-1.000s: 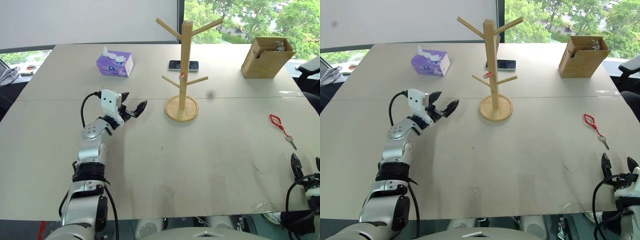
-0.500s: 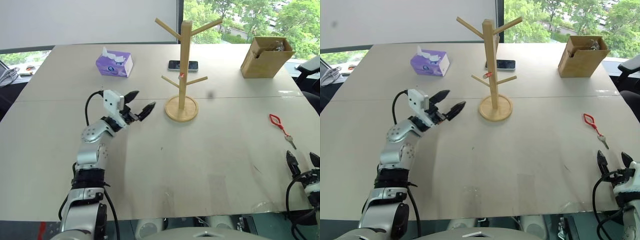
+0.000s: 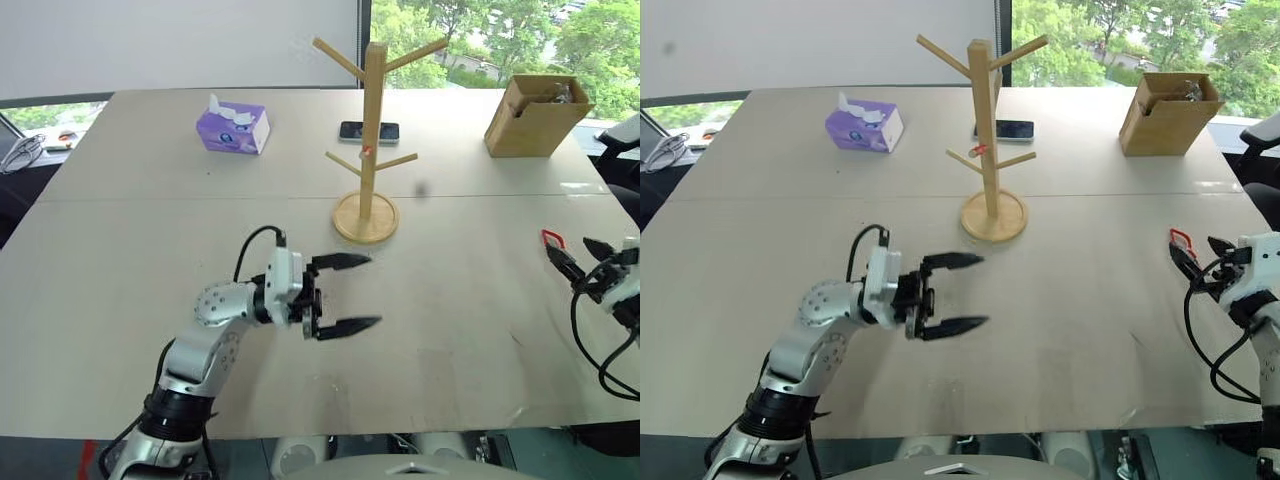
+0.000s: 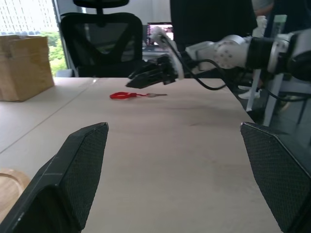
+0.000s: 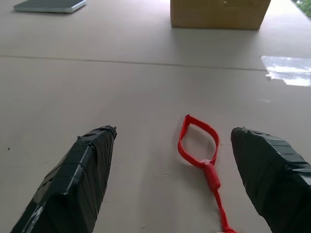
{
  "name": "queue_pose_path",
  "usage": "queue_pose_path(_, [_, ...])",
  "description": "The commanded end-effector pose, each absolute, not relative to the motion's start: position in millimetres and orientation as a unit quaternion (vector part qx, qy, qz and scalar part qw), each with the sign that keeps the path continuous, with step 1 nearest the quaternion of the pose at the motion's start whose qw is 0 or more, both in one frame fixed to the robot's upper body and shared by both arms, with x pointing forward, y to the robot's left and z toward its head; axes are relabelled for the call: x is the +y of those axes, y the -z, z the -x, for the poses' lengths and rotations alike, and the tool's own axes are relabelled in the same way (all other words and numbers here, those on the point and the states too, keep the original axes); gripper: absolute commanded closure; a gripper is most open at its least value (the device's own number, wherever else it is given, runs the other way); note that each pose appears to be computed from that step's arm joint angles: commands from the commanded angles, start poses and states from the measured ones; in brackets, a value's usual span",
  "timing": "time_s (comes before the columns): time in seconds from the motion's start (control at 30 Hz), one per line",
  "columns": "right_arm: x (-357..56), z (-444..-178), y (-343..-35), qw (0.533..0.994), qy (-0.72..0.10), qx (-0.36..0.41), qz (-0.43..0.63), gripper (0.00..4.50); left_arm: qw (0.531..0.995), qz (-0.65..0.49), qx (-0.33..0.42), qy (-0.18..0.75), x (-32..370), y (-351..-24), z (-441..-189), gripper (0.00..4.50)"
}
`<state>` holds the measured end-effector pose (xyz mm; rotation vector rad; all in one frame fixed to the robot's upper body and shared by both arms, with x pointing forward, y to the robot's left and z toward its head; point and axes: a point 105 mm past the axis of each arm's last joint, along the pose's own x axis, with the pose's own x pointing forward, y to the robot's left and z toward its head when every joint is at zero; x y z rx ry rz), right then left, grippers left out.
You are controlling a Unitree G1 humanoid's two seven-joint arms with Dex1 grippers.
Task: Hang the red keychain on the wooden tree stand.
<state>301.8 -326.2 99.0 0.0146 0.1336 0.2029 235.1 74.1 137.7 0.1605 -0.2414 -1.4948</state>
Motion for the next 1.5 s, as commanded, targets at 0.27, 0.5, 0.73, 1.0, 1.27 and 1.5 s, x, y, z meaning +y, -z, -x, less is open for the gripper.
queue_pose_path(0.27, [-337.7, -319.2, -91.3, 0.994, -0.081, 0.070, -0.011, 0.43, 0.719, -0.094, -0.138, 0.674, 69.6, -139.4, -239.7, 0.00])
queue_pose_path(0.5, [-332.2, -326.6, -84.8, 0.993, -0.095, 0.077, -0.006, 0.43, 0.723, -0.094, -0.137, 0.671, 70.4, -139.1, -240.1, 0.00])
queue_pose_path(0.73, [-332.4, -319.2, -69.7, 0.990, -0.101, 0.094, -0.003, 2.79, 0.726, -0.089, -0.133, 0.668, 71.5, -137.7, -238.5, 0.00])
queue_pose_path(1.0, [-332.5, -315.4, -63.5, 0.990, -0.099, 0.096, 0.008, 4.44, 0.736, -0.067, -0.103, 0.666, 72.5, -129.3, -239.0, 0.00])
queue_pose_path(1.27, [-307.6, -326.8, -113.0, 0.985, -0.154, 0.017, 0.080, 4.44, 0.765, -0.065, -0.113, 0.631, 76.8, -142.9, -252.8, 0.00])
queue_pose_path(1.5, [-218.3, -312.2, -205.5, 0.929, -0.293, -0.093, 0.207, 4.44, 0.824, -0.048, -0.135, 0.548, 96.6, -207.4, -282.8, 0.00])
